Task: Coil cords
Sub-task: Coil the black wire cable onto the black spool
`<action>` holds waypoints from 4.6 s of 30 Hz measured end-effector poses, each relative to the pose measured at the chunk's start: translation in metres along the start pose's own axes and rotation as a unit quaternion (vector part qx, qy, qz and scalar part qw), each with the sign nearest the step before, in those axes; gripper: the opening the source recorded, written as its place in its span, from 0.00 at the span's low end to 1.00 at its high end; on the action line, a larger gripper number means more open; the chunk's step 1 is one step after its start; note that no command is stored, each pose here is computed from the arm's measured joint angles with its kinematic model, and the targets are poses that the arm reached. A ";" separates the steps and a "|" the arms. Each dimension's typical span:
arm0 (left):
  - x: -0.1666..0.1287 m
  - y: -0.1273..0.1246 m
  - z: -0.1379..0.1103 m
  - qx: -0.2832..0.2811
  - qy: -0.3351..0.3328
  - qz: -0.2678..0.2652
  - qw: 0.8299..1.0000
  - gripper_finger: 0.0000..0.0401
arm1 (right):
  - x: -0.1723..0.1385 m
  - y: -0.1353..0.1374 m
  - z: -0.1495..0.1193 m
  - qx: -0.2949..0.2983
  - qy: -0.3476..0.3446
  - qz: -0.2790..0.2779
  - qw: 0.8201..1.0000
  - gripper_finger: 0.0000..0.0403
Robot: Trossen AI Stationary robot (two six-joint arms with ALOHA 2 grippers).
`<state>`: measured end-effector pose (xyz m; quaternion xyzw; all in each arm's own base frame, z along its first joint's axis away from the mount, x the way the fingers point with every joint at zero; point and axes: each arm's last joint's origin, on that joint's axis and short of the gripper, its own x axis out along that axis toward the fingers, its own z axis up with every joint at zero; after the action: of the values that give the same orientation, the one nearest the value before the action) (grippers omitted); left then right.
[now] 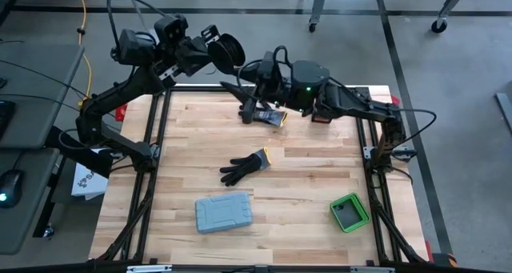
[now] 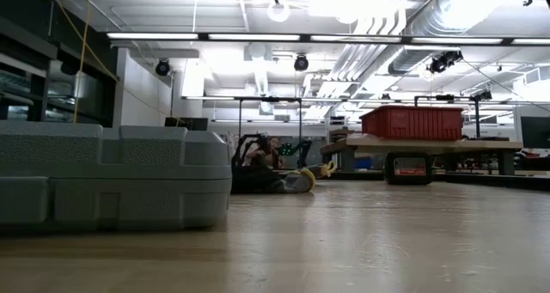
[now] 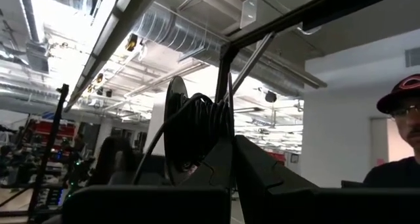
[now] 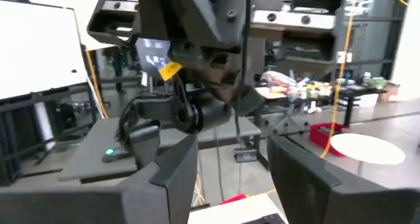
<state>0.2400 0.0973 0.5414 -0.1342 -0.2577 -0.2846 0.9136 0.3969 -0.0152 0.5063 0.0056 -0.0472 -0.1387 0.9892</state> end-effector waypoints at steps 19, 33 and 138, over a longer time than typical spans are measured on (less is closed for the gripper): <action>0.016 -0.011 -0.013 -0.039 0.002 -0.031 0.999 0.00 | 0.021 0.007 -0.016 -0.001 -0.020 0.029 0.999 0.44; 0.016 -0.011 -0.013 -0.036 0.001 -0.030 0.999 0.00 | 0.022 0.007 -0.017 0.001 -0.021 0.030 0.999 0.44; 0.030 0.022 -0.071 -0.374 0.192 -0.052 0.906 0.00 | -0.047 0.001 0.019 -0.036 0.077 0.146 0.986 0.00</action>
<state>0.3026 0.0731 0.4965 -0.3947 0.0417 -0.4278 0.8121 0.3502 -0.0016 0.5211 -0.0259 0.0336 0.0069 0.9991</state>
